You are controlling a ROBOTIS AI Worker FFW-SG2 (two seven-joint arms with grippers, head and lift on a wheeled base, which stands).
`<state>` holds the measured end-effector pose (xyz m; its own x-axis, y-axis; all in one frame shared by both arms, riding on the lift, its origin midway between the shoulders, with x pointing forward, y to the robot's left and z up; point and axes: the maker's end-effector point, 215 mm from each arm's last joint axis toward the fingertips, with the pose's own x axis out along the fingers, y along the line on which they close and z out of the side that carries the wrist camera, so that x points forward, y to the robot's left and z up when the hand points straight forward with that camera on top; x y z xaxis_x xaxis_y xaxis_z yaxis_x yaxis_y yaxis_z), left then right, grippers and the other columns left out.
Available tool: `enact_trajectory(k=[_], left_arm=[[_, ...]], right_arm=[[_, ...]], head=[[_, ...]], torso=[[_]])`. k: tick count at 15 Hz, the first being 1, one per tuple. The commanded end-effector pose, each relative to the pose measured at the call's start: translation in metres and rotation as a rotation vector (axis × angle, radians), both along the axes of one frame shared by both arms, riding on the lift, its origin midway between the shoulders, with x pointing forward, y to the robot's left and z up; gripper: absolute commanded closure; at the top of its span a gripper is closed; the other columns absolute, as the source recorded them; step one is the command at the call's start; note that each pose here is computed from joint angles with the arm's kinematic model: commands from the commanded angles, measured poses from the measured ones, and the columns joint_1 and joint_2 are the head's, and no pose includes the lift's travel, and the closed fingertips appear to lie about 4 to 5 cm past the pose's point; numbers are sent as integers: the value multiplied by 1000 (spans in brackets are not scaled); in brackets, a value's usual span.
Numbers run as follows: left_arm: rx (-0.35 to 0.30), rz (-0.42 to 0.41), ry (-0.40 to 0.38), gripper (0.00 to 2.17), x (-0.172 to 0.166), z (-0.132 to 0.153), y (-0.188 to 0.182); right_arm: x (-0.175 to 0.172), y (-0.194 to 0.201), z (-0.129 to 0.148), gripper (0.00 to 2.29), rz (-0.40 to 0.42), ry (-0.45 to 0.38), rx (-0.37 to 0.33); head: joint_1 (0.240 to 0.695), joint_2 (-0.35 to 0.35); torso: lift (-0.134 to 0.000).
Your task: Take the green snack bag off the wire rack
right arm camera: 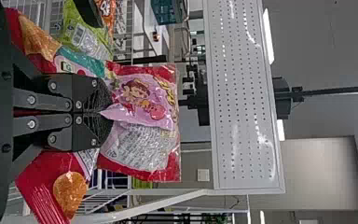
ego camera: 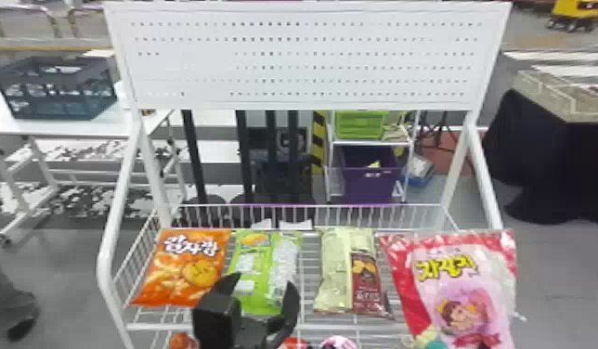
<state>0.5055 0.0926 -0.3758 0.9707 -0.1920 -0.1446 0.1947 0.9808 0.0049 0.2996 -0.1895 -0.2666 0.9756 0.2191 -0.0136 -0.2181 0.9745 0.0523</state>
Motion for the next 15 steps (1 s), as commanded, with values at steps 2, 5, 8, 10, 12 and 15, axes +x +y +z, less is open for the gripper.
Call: enact_trajectory(k=[2,5,8,10,12,15], left_arm=[[20,-5,34,154,42,-18,-9],[51,9,106,191,69,-42,1],[61,20,178,215,72,-66,10],[58,17,199,333,71,-72,13],[74,8,254,863,67,-87,16],[60,3,248,1868,62,-83,10]], right_arm=[[-1,-1,0,2175,-5,-3,-4],[-2,1,0,2175,-7,-1,-8],[-3,3,2,2179,-5,-3,-10],[-4,7,2,2179,1,-4,-12],[-5,11,2,2179,7,-4,-11],[-6,11,1,2179,7,-1,-11]], head=[[499,0],[499,0],[499,0],[499,0],[499,0],[499,0]], torso=[[0],[0],[0],[0],[0],[0]])
